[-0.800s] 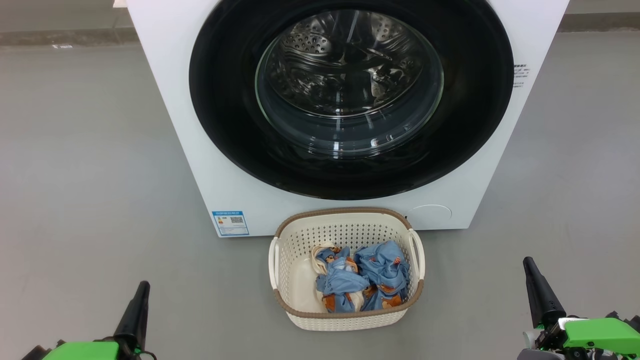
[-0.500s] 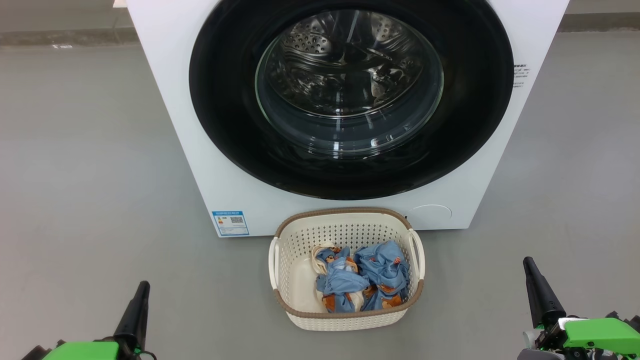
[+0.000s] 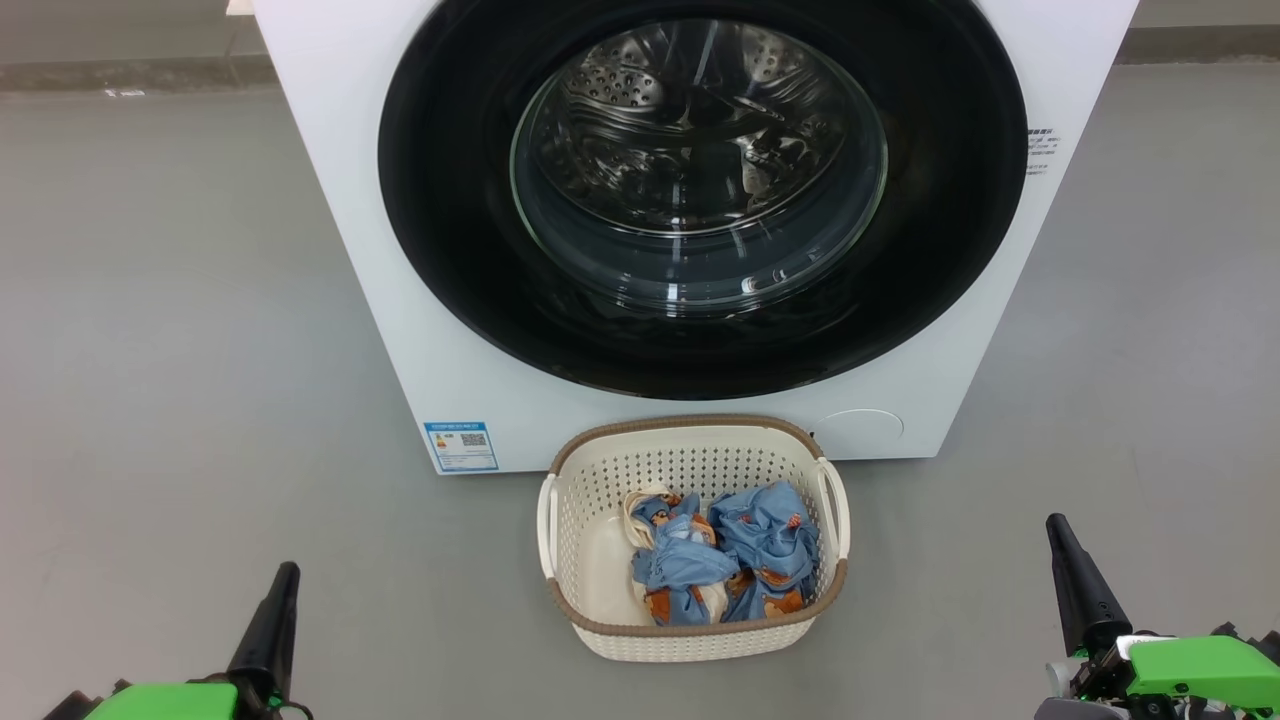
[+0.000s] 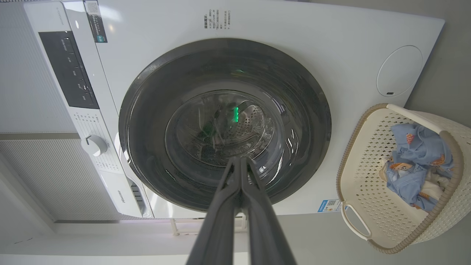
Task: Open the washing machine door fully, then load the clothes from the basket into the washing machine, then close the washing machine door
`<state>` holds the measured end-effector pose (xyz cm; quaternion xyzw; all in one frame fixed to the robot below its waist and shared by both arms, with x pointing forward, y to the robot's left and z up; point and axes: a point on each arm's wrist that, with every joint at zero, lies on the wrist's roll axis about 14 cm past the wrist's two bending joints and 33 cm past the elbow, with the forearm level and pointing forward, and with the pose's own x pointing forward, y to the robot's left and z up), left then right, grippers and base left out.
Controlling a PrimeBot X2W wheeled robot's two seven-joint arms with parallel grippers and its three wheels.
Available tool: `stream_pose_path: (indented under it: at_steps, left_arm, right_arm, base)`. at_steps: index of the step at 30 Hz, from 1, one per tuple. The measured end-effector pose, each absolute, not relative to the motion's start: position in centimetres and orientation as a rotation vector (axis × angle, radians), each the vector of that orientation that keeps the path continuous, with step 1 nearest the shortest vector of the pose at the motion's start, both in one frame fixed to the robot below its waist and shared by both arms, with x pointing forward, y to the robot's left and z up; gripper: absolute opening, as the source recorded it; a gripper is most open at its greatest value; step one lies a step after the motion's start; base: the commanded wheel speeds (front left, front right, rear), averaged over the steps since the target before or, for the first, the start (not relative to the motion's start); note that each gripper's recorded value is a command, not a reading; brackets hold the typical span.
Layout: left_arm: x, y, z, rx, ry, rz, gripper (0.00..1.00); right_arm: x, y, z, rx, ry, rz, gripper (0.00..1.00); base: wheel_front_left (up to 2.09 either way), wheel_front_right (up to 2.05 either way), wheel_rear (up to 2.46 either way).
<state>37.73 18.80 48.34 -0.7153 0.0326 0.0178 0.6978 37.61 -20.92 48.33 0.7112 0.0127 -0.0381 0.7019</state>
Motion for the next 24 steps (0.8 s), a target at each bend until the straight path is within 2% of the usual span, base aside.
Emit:
stream_pose_path:
  at_steps: [24]
  left_arm:
    - [37.73,18.8,48.34,-1.595,0.073,0.04,0.0]
  right_arm:
    - [37.61,-20.92,48.33,1.583,0.028,-0.085,0.0]
  base:
    - [0.0,0.0,0.0]
